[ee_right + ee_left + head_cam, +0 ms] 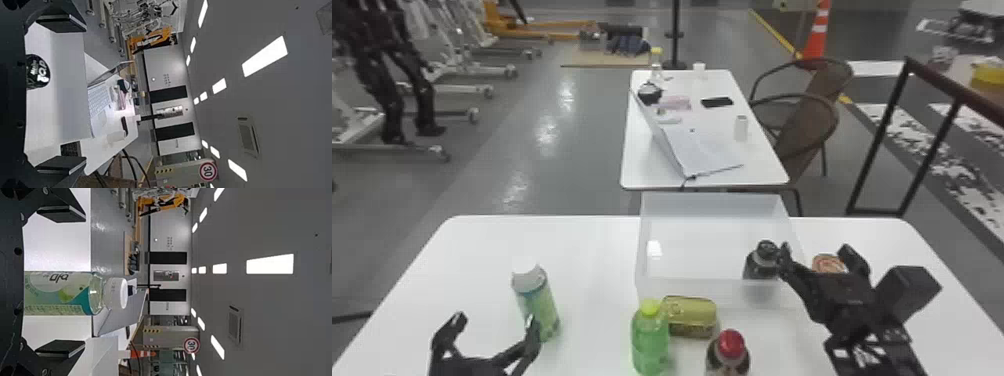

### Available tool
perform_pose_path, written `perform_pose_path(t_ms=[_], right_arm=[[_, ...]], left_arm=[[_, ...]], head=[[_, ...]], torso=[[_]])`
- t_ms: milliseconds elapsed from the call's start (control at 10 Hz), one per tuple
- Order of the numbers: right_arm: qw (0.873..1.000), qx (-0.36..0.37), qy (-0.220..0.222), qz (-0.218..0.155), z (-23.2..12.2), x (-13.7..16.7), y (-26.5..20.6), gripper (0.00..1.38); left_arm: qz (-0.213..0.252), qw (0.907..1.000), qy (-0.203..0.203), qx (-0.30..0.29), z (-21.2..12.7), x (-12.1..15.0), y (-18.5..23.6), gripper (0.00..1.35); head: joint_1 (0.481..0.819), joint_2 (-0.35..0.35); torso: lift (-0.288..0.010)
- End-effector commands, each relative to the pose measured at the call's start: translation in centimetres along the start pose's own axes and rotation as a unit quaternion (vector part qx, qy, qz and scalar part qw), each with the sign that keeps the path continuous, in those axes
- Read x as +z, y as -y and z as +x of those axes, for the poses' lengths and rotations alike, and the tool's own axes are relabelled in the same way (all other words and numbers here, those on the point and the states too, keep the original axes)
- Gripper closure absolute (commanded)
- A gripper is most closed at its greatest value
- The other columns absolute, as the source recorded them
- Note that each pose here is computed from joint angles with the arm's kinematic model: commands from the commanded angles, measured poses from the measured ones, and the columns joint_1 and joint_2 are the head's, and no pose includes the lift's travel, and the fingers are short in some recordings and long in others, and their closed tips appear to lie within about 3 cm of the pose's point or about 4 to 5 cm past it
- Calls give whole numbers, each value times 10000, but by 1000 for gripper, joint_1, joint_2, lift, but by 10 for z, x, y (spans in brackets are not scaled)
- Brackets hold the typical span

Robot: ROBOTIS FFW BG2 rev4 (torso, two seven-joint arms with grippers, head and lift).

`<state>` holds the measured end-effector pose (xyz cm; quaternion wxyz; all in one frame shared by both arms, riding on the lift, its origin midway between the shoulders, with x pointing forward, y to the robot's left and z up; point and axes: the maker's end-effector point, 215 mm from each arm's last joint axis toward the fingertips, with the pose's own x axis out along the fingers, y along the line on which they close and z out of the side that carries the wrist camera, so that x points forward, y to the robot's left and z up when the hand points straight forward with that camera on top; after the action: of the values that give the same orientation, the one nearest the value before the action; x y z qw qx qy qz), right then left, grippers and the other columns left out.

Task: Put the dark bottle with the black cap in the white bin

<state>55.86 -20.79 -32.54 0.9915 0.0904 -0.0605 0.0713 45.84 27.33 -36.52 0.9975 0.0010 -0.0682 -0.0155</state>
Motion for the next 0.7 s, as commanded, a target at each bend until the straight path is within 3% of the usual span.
perform_pose_path(t_ms=[0,200,600], right_arm=[[9998,-64,-194,76,-36,-21,0,114],[9999,-66,-97,-18,-70,-25,3,114],[9991,136,-303,-279,-134,-38,-1,114]], left_arm=[[-14,10000,16,-2,1,0,2,167],[-31,10000,9,-21,1,0,5,167],[-43,10000,-7,-43,3,-2,8,167]], head=[[549,0],[549,0],[549,0]], torso=[[-100],[-100],[-100]])
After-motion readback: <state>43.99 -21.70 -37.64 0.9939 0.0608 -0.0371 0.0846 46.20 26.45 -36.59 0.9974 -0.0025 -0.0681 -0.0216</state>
